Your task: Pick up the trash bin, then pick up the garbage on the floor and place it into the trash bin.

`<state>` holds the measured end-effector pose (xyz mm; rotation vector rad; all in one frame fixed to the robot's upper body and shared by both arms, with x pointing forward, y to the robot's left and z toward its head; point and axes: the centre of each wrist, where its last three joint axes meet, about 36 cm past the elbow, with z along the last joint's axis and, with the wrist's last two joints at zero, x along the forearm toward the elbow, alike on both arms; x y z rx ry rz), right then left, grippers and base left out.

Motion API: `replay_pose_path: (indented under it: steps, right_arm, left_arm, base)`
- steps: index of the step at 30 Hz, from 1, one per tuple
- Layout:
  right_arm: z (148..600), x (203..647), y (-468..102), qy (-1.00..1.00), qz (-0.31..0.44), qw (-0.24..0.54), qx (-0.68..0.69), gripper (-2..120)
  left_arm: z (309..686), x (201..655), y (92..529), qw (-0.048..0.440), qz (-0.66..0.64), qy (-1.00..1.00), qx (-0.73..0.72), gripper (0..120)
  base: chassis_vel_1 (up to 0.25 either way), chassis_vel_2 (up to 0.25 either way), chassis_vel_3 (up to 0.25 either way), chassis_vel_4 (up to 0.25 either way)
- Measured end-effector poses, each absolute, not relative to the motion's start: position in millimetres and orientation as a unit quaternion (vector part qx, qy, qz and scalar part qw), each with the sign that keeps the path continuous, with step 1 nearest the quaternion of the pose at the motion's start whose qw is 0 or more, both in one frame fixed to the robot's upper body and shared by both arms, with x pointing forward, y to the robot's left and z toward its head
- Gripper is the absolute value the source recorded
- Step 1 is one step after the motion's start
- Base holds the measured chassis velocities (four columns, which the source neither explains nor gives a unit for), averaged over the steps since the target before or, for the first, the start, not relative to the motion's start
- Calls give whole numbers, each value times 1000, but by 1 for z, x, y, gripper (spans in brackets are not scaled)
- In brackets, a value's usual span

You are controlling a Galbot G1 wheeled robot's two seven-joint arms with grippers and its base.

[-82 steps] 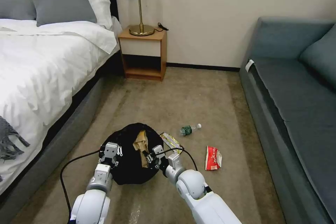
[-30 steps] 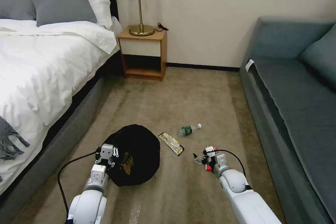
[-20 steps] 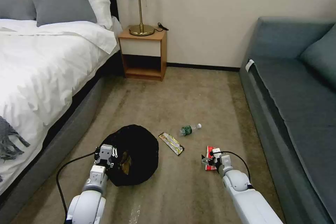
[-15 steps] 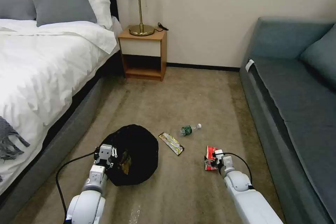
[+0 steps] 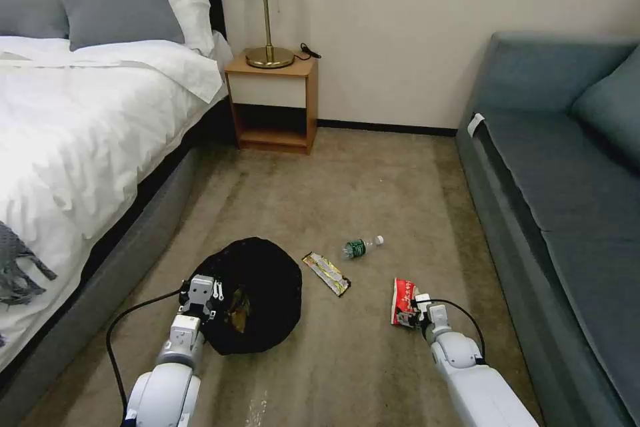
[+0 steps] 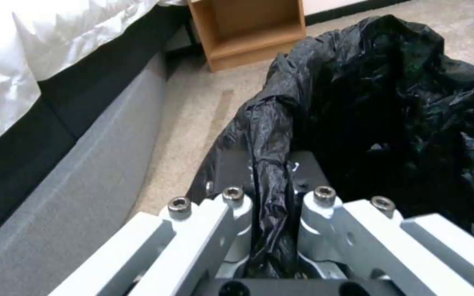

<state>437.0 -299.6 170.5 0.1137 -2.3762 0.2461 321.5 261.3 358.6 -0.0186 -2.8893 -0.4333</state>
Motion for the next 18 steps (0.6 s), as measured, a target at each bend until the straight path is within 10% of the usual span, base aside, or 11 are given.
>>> replay_pose_path:
  steps: [18]
  right_arm:
    - [161,430,-303,-922,102,371,51,26]
  left_arm:
    - [359,321,262,109,-152,-982,-6,6]
  base:
    - [0,0,0,0]
